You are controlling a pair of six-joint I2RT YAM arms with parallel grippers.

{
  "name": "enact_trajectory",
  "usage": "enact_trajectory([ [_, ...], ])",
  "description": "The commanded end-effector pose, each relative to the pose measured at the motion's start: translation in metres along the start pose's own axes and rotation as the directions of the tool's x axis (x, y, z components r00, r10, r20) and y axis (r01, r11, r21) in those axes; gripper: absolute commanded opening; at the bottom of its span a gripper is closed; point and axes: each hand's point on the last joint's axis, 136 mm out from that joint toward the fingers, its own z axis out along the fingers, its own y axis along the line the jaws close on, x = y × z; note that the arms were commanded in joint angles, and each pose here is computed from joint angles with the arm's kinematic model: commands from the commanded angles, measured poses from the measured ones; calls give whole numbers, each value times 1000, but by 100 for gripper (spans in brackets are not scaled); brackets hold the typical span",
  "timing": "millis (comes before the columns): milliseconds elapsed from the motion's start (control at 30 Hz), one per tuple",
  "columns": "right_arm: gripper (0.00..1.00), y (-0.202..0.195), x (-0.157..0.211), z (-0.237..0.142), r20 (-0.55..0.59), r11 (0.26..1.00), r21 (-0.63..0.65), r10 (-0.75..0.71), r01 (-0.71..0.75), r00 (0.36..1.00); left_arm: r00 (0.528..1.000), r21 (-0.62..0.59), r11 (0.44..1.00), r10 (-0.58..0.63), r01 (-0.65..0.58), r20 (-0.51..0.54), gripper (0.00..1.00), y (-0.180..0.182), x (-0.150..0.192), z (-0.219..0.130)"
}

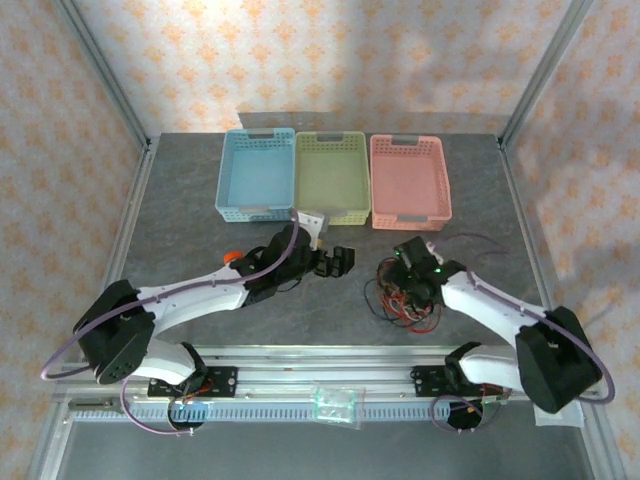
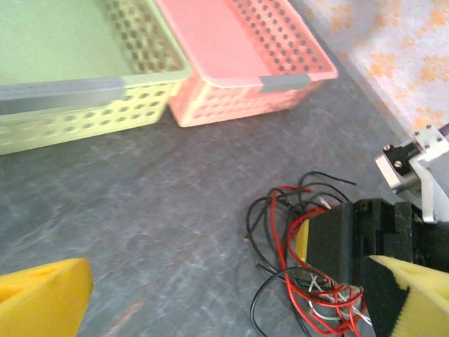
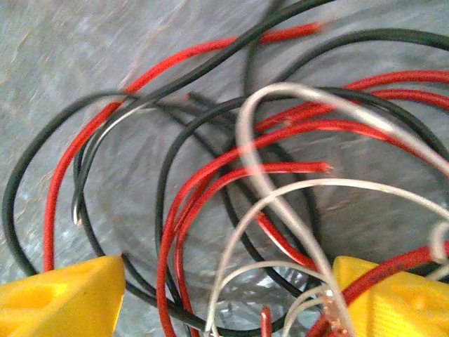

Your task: Untangle the cables

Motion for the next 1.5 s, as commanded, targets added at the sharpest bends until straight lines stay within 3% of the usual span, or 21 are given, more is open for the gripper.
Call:
enact_trajectory([
  [0,77,50,4,0,-1,994,-110,-4,4,1000,998,-69,996,-49,52,38,99,24,-2,-14],
  [267,77,127,28,4,-16,974,-179,-140,135,990,996,-136,987,-78,84,49,99,52,8,-32],
  [467,76,146,33,-1,3,962,-186,-204,201,979,993,-174,979,-97,107,67,99,64,11,-40],
  [633,89,141,27,-34,65,941,-222,-247,255,967,995,-184,978,-88,96,54,99,65,10,-37],
  [767,92,128,26,-55,97,915,-251,-303,317,948,998,-164,985,-59,58,0,99,58,12,-23],
  [1067,91,103,-8,-102,376,850,-248,-357,464,855,998,-62,998,-24,20,-65,97,25,18,5],
  [1167,77,78,-12,-96,396,876,-195,-342,442,852,996,-39,999,3,-7,-89,97,9,28,13],
  [1300,71,62,9,-99,280,849,-204,-426,487,861,994,-20,1000,1,-3,-110,98,-6,42,22],
  [1467,65,56,44,-94,136,825,-322,-445,464,885,995,6,999,-52,52,-88,98,-10,46,28],
])
